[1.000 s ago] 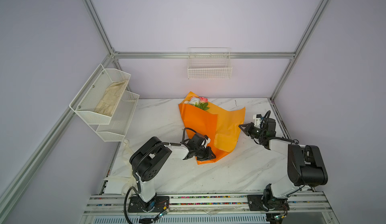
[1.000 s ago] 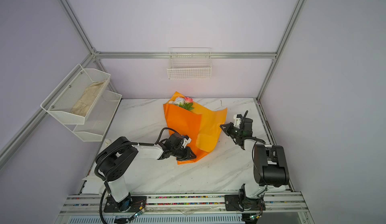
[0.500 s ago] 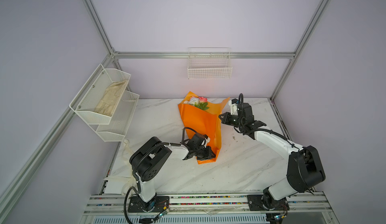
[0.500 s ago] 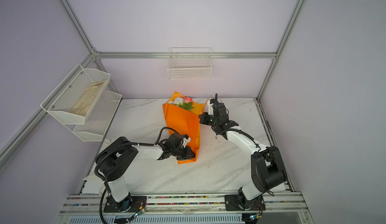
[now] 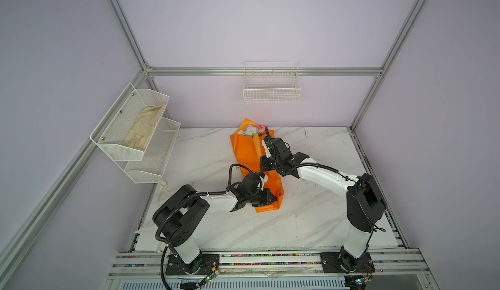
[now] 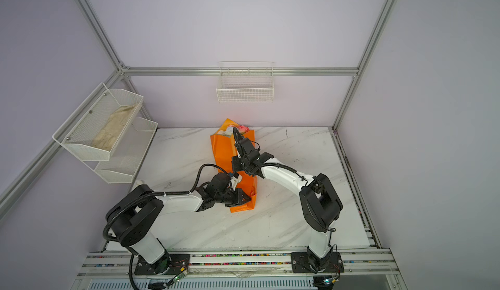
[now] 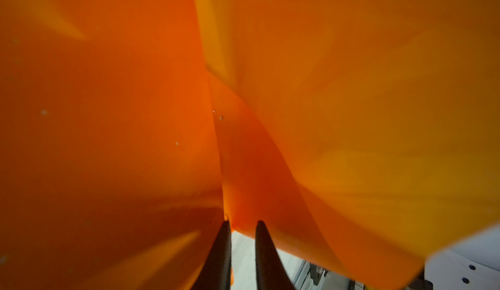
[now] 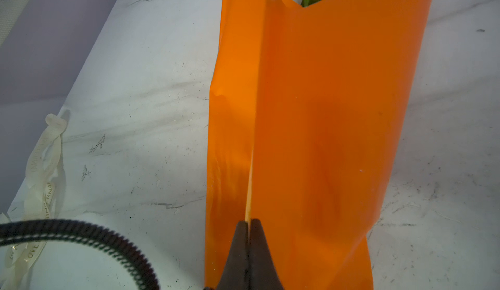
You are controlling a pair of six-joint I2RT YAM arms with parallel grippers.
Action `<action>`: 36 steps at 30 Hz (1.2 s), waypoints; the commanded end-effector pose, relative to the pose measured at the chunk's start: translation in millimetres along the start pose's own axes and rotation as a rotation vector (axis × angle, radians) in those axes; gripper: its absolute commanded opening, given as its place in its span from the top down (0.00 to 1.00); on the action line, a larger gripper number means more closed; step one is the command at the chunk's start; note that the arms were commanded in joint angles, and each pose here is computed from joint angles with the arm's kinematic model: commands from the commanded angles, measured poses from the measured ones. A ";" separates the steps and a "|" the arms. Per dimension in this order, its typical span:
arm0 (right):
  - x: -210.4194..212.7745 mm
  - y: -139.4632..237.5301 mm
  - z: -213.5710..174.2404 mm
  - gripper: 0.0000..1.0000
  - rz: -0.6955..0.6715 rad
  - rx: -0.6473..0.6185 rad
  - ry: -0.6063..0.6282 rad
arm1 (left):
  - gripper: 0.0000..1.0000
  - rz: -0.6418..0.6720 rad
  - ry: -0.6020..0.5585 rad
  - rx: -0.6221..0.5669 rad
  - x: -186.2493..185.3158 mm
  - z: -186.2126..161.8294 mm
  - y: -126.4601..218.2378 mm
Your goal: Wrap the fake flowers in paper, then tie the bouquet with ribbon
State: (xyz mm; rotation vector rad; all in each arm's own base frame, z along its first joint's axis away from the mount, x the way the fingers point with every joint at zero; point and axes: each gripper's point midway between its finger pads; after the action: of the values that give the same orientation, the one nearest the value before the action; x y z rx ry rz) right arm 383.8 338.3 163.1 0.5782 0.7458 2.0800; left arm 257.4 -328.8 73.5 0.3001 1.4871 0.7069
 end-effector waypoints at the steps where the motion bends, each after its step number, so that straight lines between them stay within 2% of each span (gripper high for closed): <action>1: 2.7 3.6 13.3 0.99 0.002 -0.027 -0.011 | 0.79 -0.039 0.001 -0.110 -6.2 6.6 25.4; 3: 5.8 -1.8 11.8 0.99 0.017 -0.019 -0.029 | 0.79 -0.019 0.018 -0.164 3.4 6.8 39.6; 8: 23.8 -20.4 9.3 0.99 0.072 0.002 -0.087 | 0.67 -0.022 0.044 -0.319 13.4 12.4 82.2; 10: 30.0 -30.3 4.8 0.98 0.083 0.028 -0.101 | 0.65 -0.017 0.033 -0.371 18.2 17.1 92.5; 13: 36.8 -47.7 -3.2 0.97 0.082 0.068 -0.111 | 0.63 -0.023 0.053 -0.399 22.4 22.5 102.5; 15: 43.4 -57.7 -7.2 0.97 0.081 0.086 -0.102 | 0.59 -0.042 0.061 -0.401 20.2 25.4 106.4; 20: 61.6 -80.3 -14.5 0.94 0.135 0.121 -0.110 | 0.38 -0.153 0.061 -0.364 -0.6 27.6 109.8; 22: 68.8 -85.4 -17.4 0.94 0.175 0.135 -0.112 | 0.35 -0.169 0.056 -0.341 -5.5 25.8 108.9; 25: 78.2 -88.9 -20.7 0.84 0.232 0.146 -0.122 | 0.33 -0.183 0.048 -0.323 -5.7 22.3 106.5; 29: 76.4 -93.5 -24.7 0.84 0.239 0.158 -0.123 | 0.26 -0.216 0.030 -0.274 -11.7 18.9 97.4; 32: 77.0 -94.7 -26.6 0.84 0.252 0.161 -0.126 | 0.24 -0.210 0.033 -0.230 -11.2 19.5 84.0; 36: 75.7 -94.8 -26.9 0.84 0.251 0.160 -0.127 | 0.24 -0.256 0.057 -0.227 -17.8 27.8 71.8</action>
State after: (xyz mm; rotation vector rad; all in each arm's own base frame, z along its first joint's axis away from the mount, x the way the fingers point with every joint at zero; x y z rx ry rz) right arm 375.7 432.9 85.3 0.9055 0.8281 2.1731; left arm 257.5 -264.4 107.5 0.0022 1.4687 0.7712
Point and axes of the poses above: each gripper's point midway between its finger pads, its own y axis back along the fingers, its own x axis along the line the jaws close on, z = x × y, and after that the axes turned 14 degrees about y, right-handed
